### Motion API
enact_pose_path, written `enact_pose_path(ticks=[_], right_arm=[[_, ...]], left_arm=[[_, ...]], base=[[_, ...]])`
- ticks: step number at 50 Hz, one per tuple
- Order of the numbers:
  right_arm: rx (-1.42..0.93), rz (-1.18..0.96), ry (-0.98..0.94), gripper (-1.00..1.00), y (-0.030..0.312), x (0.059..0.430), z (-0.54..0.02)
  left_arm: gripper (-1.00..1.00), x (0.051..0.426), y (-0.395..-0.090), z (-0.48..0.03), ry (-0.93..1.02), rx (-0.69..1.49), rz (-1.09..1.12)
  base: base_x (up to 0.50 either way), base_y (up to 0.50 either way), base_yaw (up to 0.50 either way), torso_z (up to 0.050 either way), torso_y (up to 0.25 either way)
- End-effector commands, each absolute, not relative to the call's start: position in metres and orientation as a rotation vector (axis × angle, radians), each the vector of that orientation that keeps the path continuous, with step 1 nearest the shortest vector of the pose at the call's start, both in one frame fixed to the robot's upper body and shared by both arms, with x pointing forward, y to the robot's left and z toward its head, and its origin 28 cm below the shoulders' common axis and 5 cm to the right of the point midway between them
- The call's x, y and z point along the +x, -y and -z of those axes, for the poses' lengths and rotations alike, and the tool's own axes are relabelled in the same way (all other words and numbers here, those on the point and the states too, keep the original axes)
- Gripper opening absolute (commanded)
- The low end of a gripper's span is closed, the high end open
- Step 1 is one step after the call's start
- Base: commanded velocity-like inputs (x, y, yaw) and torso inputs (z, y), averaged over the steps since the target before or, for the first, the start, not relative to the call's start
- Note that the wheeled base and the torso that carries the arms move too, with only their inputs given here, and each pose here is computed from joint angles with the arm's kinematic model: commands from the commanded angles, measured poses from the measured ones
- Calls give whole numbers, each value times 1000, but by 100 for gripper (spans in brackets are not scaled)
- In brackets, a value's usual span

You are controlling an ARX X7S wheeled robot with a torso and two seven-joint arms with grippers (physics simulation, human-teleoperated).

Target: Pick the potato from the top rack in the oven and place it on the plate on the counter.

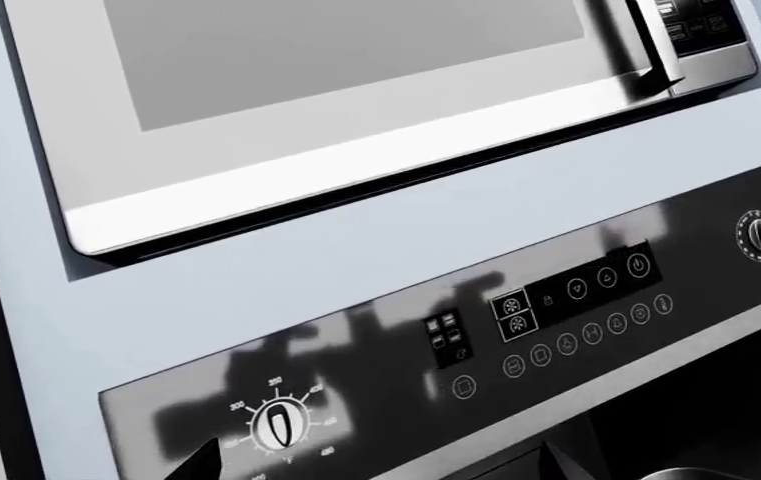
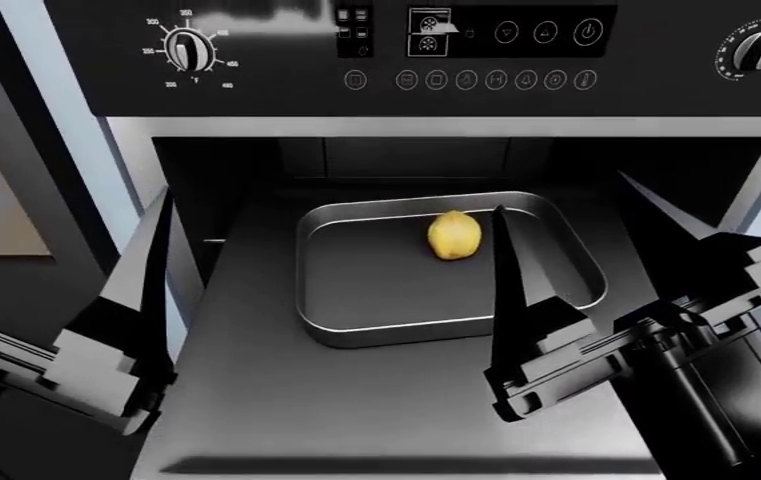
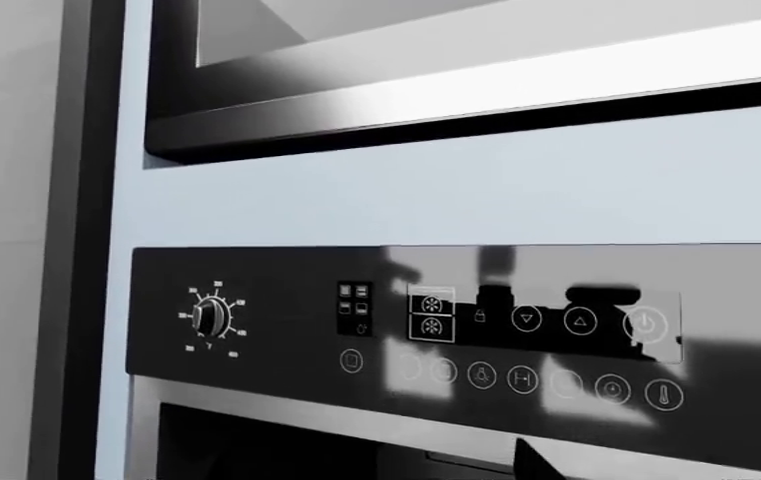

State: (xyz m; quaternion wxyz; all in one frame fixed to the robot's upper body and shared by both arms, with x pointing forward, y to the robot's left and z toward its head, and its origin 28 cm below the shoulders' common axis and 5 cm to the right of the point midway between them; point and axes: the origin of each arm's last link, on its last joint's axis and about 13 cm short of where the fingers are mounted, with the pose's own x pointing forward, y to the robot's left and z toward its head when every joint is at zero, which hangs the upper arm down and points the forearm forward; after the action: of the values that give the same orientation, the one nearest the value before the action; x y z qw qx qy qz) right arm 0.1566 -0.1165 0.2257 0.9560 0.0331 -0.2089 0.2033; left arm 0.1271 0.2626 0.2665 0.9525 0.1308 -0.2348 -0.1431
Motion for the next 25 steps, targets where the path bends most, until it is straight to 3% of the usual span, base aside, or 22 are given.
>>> enact_pose_path(ticks=[1,25], right_arm=[[64,-409,418,100,117,158,-225],[-20,-470,293,100,109,184,-230]], left_arm=[[100,128,-261,-266,476,263,295],[100,127,-262,-269,490,259,295]], base=[[0,0,0,0,0],[0,0,0,0,0]])
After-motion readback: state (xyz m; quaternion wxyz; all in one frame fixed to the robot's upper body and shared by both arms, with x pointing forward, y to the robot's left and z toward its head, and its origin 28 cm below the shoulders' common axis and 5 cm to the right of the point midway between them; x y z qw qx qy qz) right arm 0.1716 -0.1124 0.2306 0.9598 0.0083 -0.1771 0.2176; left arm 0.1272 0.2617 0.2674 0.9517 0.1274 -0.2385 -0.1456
